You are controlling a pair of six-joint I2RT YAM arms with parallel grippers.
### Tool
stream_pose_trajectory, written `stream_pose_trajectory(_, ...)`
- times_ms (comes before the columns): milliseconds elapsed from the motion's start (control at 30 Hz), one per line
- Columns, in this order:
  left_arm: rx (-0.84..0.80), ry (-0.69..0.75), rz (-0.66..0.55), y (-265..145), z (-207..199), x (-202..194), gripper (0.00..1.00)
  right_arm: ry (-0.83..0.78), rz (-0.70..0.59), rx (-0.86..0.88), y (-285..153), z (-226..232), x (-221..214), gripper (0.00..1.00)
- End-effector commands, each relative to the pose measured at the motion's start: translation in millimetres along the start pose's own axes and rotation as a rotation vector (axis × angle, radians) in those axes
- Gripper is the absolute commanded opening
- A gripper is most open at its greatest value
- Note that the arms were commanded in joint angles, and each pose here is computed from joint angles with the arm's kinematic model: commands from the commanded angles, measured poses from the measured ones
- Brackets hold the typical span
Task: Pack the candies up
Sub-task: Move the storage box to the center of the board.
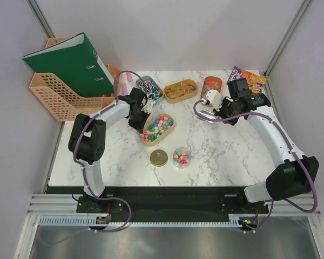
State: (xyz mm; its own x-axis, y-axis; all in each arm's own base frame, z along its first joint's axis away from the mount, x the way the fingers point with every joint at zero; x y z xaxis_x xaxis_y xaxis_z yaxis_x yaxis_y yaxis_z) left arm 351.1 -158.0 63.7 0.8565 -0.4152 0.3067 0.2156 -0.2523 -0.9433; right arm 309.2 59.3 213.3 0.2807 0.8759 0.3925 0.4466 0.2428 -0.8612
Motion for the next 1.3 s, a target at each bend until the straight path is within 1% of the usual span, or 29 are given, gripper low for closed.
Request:
stream_pose_trajectory(0, 0.141, -0.003, -0.018, -16.5, 33.1, -14.7, 0.04, 0.012, -0.042, 0.002, 6.7, -2.2, 6.4, 0.00)
stream_pose_trajectory(67, 0.170, -0.033, 0.004, -13.4, 44.2, -29.9, 0.02, 0.014, -0.044, 0.007, 8.9, -3.1, 7.6, 0.00)
stream_pose_trajectory(167, 0.283, -0.081, 0.001, -18.2, 66.2, -41.7, 0.02, 0.011, -0.049, 0.011, 10.8, -5.5, 10.0, 0.00)
stream_pose_trajectory(267, 0.365, -0.137, -0.031, -26.5, 83.3, -45.0, 0.02, 0.009, -0.057, 0.014, 12.8, -7.4, 12.1, 0.00)
stream_pose_trajectory(400, 0.448, -0.174, -0.033, -34.0, 103.8, -54.9, 0.04, 0.009, -0.065, 0.019, 14.3, -8.0, 14.7, 0.00)
stream_pose_trajectory(433, 0.452, -0.179, -0.031, -35.0, 106.9, -56.9, 0.08, 0.009, -0.064, 0.020, 15.0, -8.3, 14.7, 0.00)
stream_pose_trajectory(467, 0.456, -0.159, -0.027, -38.1, 110.9, -58.6, 0.21, 0.009, -0.066, 0.021, 15.0, -8.1, 14.9, 0.00)
stream_pose_trajectory(533, 0.456, -0.127, -0.021, -40.5, 110.8, -60.4, 0.30, 0.008, -0.067, 0.019, 14.4, -8.1, 15.0, 0.00)
stream_pose_trajectory(567, 0.446, -0.108, -0.034, -44.4, 109.4, -57.9, 0.38, 0.007, -0.068, 0.018, 13.9, -8.2, 15.2, 0.00)
stream_pose_trajectory(633, 0.387, -0.085, -0.116, -58.2, 98.9, -44.7, 0.44, 0.000, -0.067, 0.011, 12.5, -8.6, 14.6, 0.00)
stream_pose_trajectory(667, 0.314, -0.051, -0.151, -61.1, 88.0, -36.9, 0.48, 0.000, -0.065, 0.009, 12.5, -8.9, 14.3, 0.00)
stream_pose_trajectory(700, 0.307, -0.036, -0.207, -75.9, 83.8, -25.0, 0.49, 0.001, -0.061, 0.008, 12.5, -9.5, 13.5, 0.00)
stream_pose_trajectory(767, 0.260, 0.019, -0.266, -88.5, 71.5, -8.0, 0.50, 0.001, -0.060, 0.002, 11.7, -11.6, 14.3, 0.00)
stream_pose_trajectory(800, 0.230, 0.042, -0.321, -104.0, 63.6, 10.0, 0.50, 0.001, -0.057, -0.003, 11.5, -12.4, 14.5, 0.00)
stream_pose_trajectory(833, 0.206, 0.063, -0.355, -113.9, 57.3, 21.2, 0.50, 0.002, -0.061, -0.009, 10.3, -14.7, 15.8, 0.00)
stream_pose_trajectory(867, 0.147, 0.103, -0.385, -119.3, 45.4, 32.9, 0.51, 0.008, -0.059, -0.013, 9.4, -15.5, 15.5, 0.00)
stream_pose_trajectory(900, 0.131, 0.130, -0.454, -137.7, 39.9, 55.0, 0.52, 0.011, -0.059, -0.016, 9.3, -16.4, 16.0, 0.00)
stream_pose_trajectory(967, 0.054, 0.181, -0.470, -130.5, 24.6, 77.5, 0.55, 0.024, -0.057, -0.027, 7.6, -19.0, 14.4, 0.00)
stream_pose_trajectory(1000, 0.054, 0.198, -0.517, -143.8, 20.4, 100.2, 0.55, 0.028, -0.055, -0.029, 7.7, -19.9, 13.0, 0.00)
stream_pose_trajectory(1033, 0.024, 0.216, -0.461, -115.4, 14.2, 109.8, 0.55, 0.037, -0.054, -0.035, 6.5, -21.2, 10.5, 0.00)
stream_pose_trajectory(1067, 0.009, 0.234, -0.458, -110.6, 9.3, 120.1, 0.55, 0.040, -0.053, -0.038, 6.1, -22.1, 9.2, 0.00)
stream_pose_trajectory(1100, 0.008, 0.258, -0.495, -115.9, 4.6, 142.7, 0.54, 0.045, -0.053, -0.040, 5.1, -22.6, 7.4, 0.00)
stream_pose_trajectory(1133, -0.017, 0.285, -0.439, -88.1, -1.6, 146.2, 0.52, 0.053, -0.050, -0.043, 4.1, -23.5, 4.1, 0.00)
stream_pose_trajectory(1167, -0.039, 0.308, -0.427, -77.2, -6.8, 152.6, 0.52, 0.058, -0.050, -0.048, 2.7, -24.7, 2.6, 0.00)
stream_pose_trajectory(1200, -0.044, 0.335, -0.462, -82.8, -13.0, 169.3, 0.51, 0.054, -0.049, -0.053, 0.3, -24.9, 1.5, 0.00)
stream_pose_trajectory(1267, -0.060, 0.391, -0.458, -62.8, -25.5, 186.0, 0.51, 0.063, -0.040, -0.059, -1.3, -26.2, -4.3, 0.00)
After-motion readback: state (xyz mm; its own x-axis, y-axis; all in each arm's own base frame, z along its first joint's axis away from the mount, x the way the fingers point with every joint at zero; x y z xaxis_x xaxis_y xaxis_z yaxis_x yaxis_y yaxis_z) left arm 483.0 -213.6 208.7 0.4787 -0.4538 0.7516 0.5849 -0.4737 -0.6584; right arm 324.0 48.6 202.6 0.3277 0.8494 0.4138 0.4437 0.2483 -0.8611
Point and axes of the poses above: each gripper's point midway between its finger pads, its own y axis out along the fingers, its own z axis along the line the jaws close on, x = y × z, the point moved 3 cm from there along -y, back along the fingers, and after that the axes turned 7 degrees about -y, right-handed, at the moved point
